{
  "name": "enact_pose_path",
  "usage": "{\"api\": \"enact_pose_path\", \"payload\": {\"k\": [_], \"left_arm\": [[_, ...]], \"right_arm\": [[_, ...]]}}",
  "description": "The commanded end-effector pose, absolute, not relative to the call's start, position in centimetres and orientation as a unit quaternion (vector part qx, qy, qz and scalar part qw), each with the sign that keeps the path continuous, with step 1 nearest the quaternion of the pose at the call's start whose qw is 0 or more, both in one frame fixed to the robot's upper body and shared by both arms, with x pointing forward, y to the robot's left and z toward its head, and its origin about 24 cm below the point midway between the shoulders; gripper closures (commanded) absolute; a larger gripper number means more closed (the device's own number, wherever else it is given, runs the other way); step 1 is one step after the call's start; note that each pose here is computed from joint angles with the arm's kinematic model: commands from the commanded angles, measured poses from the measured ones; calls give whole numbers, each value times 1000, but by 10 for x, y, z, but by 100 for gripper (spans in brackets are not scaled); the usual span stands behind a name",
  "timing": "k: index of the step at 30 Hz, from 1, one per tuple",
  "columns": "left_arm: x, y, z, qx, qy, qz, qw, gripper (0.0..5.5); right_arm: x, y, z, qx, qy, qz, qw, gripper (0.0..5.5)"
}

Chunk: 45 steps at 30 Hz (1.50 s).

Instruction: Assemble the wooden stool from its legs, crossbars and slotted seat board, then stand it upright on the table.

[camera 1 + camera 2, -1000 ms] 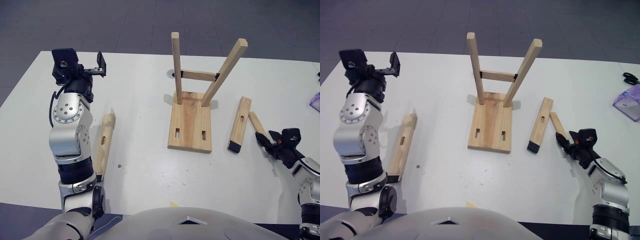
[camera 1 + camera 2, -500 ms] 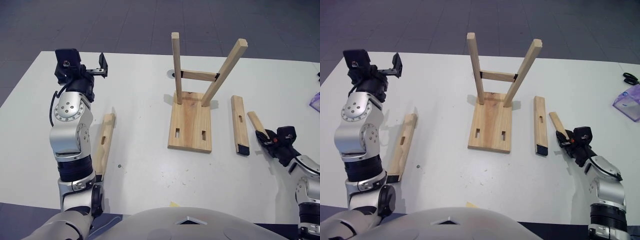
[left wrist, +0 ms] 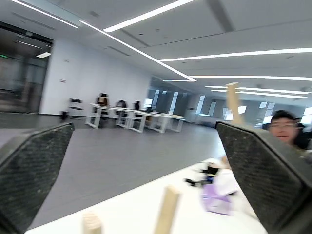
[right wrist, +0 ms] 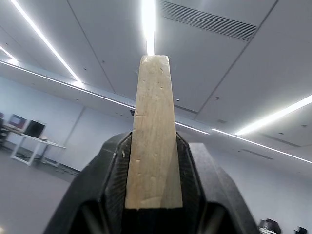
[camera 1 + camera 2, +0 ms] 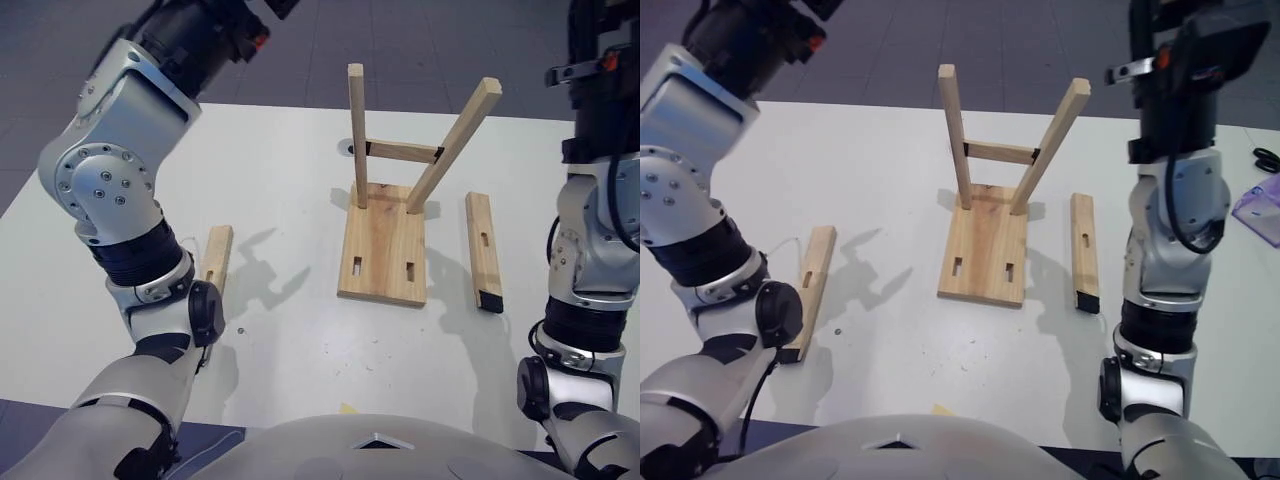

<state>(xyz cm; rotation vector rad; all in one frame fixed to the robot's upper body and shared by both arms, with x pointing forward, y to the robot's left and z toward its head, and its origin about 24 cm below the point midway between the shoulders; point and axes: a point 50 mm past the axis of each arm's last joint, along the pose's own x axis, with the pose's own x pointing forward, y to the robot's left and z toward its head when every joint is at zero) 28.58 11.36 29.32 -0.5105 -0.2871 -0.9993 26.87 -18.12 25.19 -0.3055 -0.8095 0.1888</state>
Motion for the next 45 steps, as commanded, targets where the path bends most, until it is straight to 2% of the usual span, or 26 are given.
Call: {"api": "enact_pose_path", "payload": {"k": [1, 6, 10, 20, 29, 37, 42, 43, 45], "left_arm": [[275, 103, 289, -349, -98, -524, 771, 10], [278, 95, 285, -374, -55, -500, 779, 10], [276, 92, 287, -378, -42, -498, 780, 10], [271, 89, 291, -366, -39, -510, 778, 178], [276, 96, 271, -160, -69, -460, 871, 336], [281, 96, 268, -163, -89, -457, 870, 481], [278, 92, 278, -213, -107, -470, 850, 505], [281, 95, 281, -227, -113, -458, 852, 506], [291, 109, 283, -220, -125, -401, 880, 506]], "right_arm": [[266, -147, 239, -135, -379, 176, 899, 418], [259, -121, 222, -135, -360, 227, 895, 418], [257, -112, 218, -138, -355, 245, 892, 418], [253, -98, 199, -132, -318, 281, 896, 418], [254, -100, 198, -130, -313, 275, 900, 418], [255, -101, 196, -135, -305, 278, 901, 418], [256, -100, 193, -135, -292, 285, 903, 419], [257, -100, 192, -134, -287, 285, 905, 382], [259, -101, 189, -134, -275, 278, 910, 355]]}}
